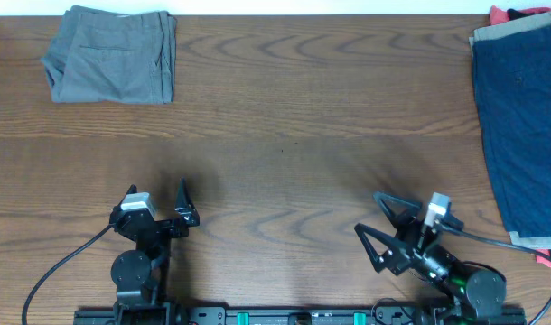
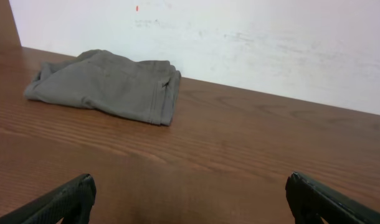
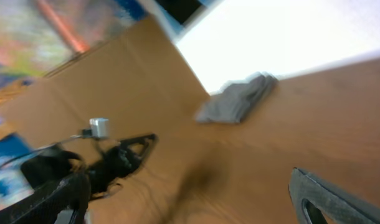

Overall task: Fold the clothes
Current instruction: 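Reach the right gripper to the dark blue shorts on the right stack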

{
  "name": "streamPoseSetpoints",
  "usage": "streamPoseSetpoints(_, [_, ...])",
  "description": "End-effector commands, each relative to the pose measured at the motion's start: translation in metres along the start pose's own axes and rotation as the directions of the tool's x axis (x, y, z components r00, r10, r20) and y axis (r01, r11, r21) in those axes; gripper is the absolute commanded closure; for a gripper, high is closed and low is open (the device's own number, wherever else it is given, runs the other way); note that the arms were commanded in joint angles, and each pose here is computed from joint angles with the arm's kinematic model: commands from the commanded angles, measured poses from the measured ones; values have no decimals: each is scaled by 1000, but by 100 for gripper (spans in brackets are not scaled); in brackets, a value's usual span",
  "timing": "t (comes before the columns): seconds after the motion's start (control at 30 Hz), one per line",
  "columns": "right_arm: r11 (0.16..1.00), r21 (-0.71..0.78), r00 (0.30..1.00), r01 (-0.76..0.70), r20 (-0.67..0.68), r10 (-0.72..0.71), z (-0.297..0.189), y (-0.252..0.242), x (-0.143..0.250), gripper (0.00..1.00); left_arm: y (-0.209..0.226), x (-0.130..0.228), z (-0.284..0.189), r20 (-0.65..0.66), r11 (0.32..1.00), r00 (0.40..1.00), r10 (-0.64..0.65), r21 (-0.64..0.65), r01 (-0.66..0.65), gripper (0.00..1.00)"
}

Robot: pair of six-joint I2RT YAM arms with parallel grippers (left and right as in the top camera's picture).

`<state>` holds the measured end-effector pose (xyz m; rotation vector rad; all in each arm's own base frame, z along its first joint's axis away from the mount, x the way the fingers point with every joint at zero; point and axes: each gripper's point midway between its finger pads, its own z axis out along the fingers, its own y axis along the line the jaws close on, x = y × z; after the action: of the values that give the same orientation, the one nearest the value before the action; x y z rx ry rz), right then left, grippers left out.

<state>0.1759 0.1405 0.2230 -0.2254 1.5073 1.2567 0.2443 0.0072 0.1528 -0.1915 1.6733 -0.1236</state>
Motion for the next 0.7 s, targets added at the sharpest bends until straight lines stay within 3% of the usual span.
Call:
streamPoseSetpoints(0.0, [998,-49,999,27,38,-25,-1,14,-11,1,7,15,1,-37,1000,999,5,-31,-6,2])
streamPoseSetpoints(0.17, [983,-30,978,182,106,-178,-2,27,-35,1,7,15,1,-37,1000,999,6,-31,-7,2])
streamPoseSetpoints(0.27, [967,54,963,249,96,-254,0,22,-48,1,7,15,1,-37,1000,999,6,-31,-7,2])
streamPoseSetpoints(0.53, [845,345,910,409,-82,-407,14,-17,-99,1,7,15,1,-37,1000,999,6,-31,-7,2])
streamPoseSetpoints(0.67, [760,476,896,442,-189,-402,28,-52,-136,1,7,15,1,-37,1000,999,6,-31,-7,2])
